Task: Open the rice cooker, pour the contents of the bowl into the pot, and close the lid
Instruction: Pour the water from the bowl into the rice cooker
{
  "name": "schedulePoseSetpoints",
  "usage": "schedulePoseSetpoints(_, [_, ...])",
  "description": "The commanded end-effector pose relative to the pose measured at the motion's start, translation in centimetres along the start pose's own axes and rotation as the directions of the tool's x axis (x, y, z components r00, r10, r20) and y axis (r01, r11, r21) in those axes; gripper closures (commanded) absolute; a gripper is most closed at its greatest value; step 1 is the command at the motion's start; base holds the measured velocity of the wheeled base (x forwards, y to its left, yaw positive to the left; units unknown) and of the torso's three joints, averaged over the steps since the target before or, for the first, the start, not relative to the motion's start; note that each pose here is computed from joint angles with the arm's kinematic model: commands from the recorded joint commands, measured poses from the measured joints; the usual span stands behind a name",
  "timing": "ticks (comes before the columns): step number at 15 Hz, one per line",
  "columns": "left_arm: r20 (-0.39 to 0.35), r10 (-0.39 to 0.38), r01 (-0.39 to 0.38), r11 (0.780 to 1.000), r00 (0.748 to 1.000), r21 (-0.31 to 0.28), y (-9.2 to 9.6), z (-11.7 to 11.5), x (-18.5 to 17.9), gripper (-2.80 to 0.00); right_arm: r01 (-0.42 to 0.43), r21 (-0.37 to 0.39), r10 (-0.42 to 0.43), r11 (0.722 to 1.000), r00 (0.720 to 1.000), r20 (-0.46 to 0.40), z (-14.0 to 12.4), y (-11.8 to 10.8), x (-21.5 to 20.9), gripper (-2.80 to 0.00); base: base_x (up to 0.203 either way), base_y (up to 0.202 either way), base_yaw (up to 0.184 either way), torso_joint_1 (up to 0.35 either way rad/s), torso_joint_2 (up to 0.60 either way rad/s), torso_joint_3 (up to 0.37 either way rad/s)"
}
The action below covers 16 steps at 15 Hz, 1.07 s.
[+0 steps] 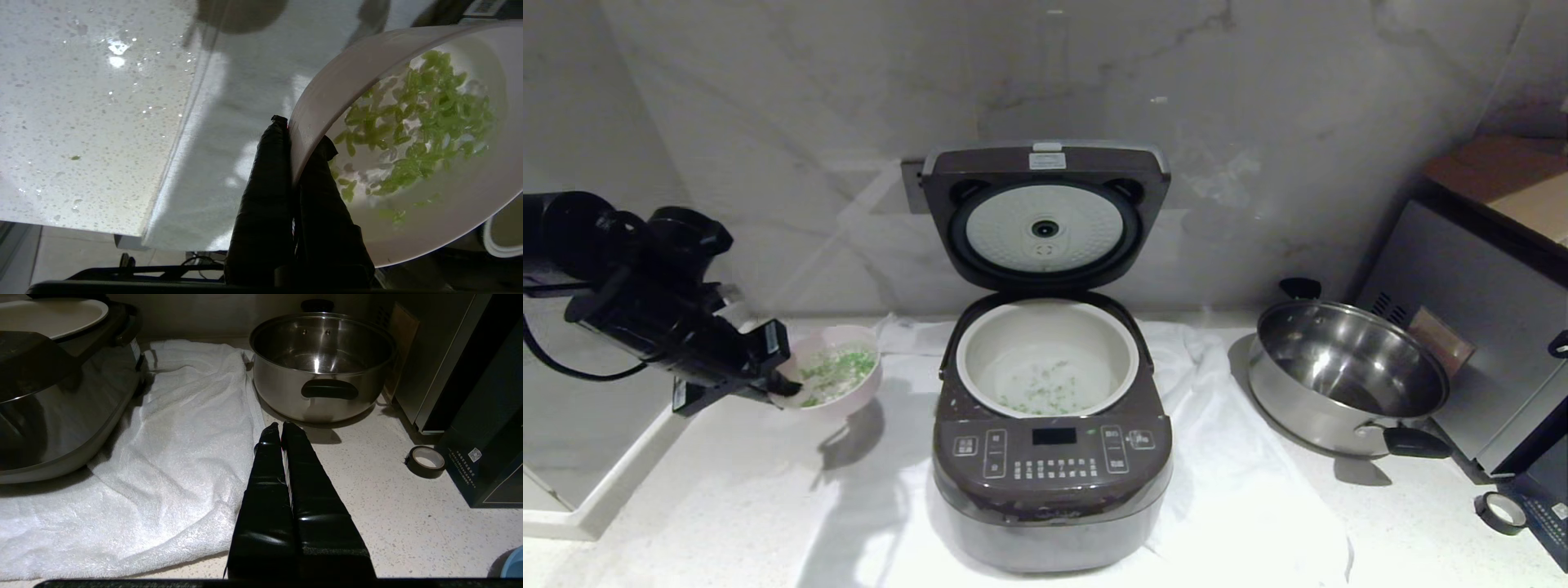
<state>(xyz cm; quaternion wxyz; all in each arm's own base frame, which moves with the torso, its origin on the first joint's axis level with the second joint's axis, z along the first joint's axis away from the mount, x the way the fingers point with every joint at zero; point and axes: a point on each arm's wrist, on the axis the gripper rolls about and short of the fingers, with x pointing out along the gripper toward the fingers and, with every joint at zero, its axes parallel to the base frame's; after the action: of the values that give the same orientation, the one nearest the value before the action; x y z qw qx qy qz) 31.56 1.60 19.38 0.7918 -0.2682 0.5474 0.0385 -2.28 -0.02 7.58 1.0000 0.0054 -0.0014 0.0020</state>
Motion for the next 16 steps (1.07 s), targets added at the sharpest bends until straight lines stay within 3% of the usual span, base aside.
schedulePoseSetpoints(1, [-0.012, -0.008, 0.008, 1.0, 1.0, 0.02, -1.4, 0.5, -0.2, 0.0, -0.001, 0.0, 0.001, 1.0, 1.0, -0.001, 0.0, 0.0, 0.0, 0.0, 0.0, 0.0, 0.0, 0.0, 0.0, 0.0])
schedulePoseSetpoints(6, [-0.044, 0.025, -0.021, 0.997, 0.999, 0.069, -3.2, 0.1, 0.8, 0.0, 0.003, 0.004, -0.003, 1.0, 1.0, -0.001, 0.0, 0.0, 0.0, 0.0, 0.0, 0.0, 0.0, 0.0, 0.0, 0.0])
schedulePoseSetpoints(16, [-0.063, -0.009, 0.017, 0.992, 0.998, 0.126, -7.7, 0.1, 0.3, 0.0, 0.003, 0.004, -0.003, 1.0, 1.0, -0.001, 0.0, 0.0, 0.0, 0.0, 0.0, 0.0, 0.0, 0.0, 0.0, 0.0])
